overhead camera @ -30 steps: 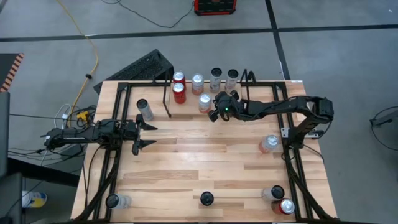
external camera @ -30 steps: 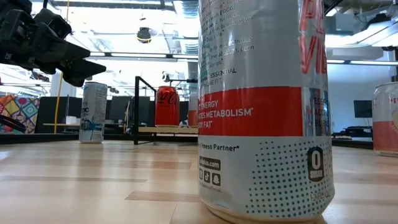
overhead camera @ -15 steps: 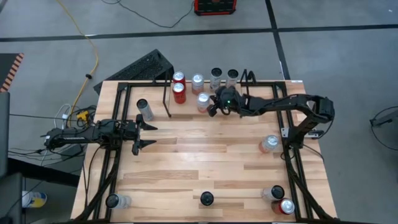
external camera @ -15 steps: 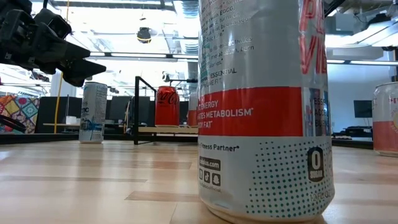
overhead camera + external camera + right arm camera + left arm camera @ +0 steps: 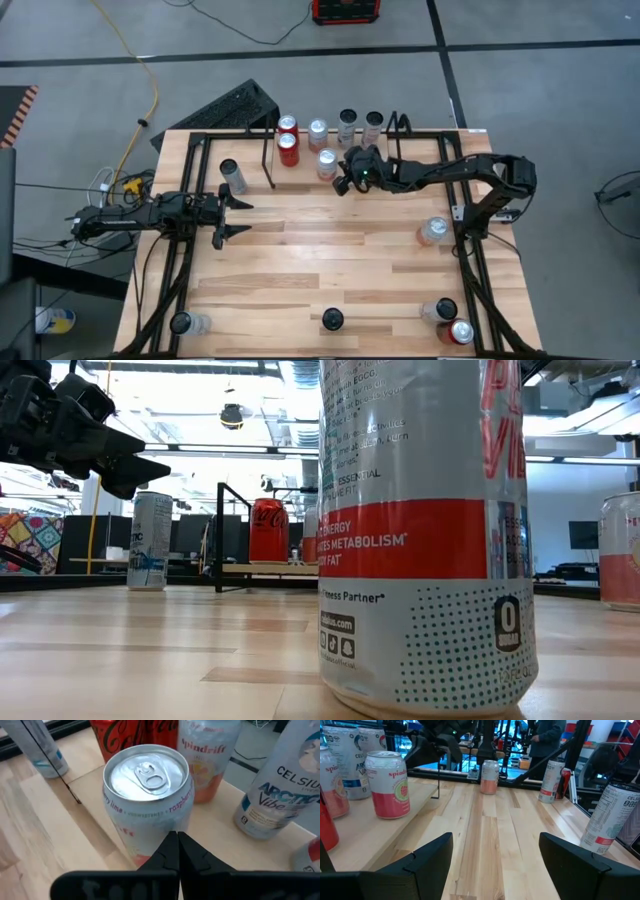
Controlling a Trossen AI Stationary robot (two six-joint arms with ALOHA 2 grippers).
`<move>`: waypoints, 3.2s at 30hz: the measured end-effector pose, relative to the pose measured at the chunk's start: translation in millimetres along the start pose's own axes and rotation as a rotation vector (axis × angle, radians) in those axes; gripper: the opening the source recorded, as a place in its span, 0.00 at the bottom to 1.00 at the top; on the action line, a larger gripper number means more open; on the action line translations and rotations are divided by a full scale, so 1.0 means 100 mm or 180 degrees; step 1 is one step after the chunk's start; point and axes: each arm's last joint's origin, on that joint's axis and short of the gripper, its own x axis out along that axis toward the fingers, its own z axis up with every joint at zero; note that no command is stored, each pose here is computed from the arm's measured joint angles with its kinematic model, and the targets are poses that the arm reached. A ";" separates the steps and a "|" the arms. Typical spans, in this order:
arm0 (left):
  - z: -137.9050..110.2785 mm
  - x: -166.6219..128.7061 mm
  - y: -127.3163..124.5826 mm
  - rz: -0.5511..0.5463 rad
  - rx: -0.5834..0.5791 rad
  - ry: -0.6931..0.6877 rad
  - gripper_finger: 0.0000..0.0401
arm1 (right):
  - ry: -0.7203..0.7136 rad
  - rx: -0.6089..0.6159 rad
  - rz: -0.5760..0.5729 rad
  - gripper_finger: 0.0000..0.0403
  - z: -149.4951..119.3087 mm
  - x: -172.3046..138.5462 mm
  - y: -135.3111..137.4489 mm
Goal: Place canned beverage on shelf
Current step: Put the bottom pink white soda can on the shelf and align with other pink white soda can
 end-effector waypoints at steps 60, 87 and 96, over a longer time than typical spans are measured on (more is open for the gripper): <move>0.00 0.00 0.00 0.0002 0.0000 0.0001 0.70 | -0.0313 0.0114 0.0497 0.04 0.19 0.16 0.53; 0.00 0.00 0.00 0.0011 0.0000 0.0000 0.70 | -0.0463 -0.0190 -0.0159 0.04 0.44 0.42 1.01; 0.00 0.00 0.00 0.0014 0.0001 0.0000 0.70 | -0.0279 -0.0234 -0.0229 0.04 0.39 0.49 0.89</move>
